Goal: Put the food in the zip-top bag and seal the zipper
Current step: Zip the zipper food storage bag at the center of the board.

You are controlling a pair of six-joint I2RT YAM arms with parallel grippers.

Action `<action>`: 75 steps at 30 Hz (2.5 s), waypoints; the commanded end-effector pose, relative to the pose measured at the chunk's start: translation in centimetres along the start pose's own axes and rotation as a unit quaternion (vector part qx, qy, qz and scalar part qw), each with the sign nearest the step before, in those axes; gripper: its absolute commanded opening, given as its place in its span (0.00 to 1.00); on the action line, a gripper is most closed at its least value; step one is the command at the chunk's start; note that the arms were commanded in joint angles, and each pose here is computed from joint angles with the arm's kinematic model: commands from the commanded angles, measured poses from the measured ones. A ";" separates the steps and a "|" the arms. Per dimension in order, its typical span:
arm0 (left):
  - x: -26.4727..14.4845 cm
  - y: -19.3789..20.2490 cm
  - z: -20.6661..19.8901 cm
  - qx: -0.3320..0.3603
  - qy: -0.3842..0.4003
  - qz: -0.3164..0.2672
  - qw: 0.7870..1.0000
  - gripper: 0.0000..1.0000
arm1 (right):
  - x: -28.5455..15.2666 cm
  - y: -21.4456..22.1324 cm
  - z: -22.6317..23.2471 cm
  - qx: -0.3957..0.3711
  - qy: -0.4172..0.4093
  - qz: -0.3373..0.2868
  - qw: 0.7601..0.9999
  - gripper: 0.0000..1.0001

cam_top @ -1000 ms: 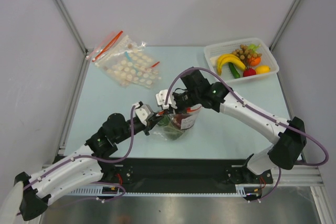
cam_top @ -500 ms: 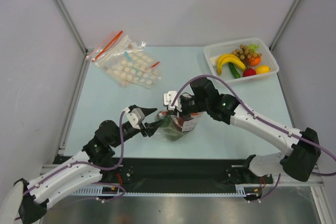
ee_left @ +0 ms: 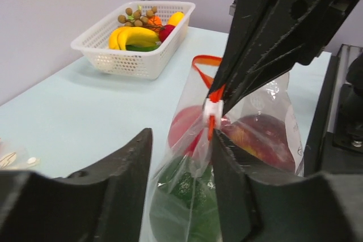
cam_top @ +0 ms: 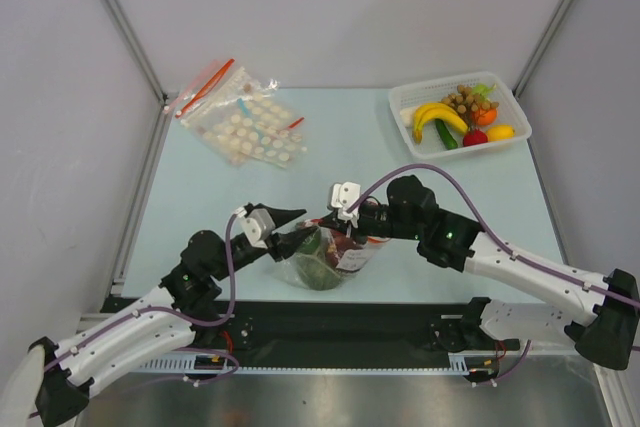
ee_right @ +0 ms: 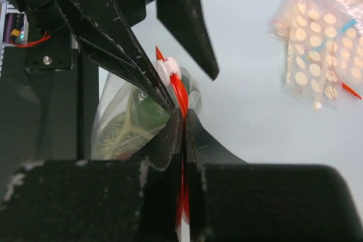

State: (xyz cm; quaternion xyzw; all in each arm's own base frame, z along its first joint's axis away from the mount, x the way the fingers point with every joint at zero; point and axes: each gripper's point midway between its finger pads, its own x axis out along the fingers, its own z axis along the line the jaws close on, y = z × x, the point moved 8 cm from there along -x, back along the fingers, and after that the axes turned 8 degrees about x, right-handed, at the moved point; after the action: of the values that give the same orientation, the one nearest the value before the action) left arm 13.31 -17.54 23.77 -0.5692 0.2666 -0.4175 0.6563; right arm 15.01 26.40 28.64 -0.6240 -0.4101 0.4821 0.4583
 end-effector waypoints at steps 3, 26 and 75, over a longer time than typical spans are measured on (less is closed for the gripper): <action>0.6 -1.7 -0.6 0.002 0.039 -0.043 0.998 0.38 | -0.5 -3.1 0.0 0.000 0.041 -0.075 0.996 0.00; 1.0 -2.5 -2.5 0.017 0.155 -0.078 0.985 0.00 | -1.5 -3.4 2.8 -0.057 -0.048 -0.085 0.994 0.48; -2.5 -3.5 -0.5 0.010 0.000 -0.145 0.989 0.01 | -0.5 -2.4 2.1 -0.028 -0.034 -0.045 0.998 0.00</action>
State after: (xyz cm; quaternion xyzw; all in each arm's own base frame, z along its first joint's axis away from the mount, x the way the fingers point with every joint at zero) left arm 10.46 -16.47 23.94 -0.5643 0.2513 -0.5004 0.6066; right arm 12.09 27.30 30.06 -0.5927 -0.4801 0.4804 0.4330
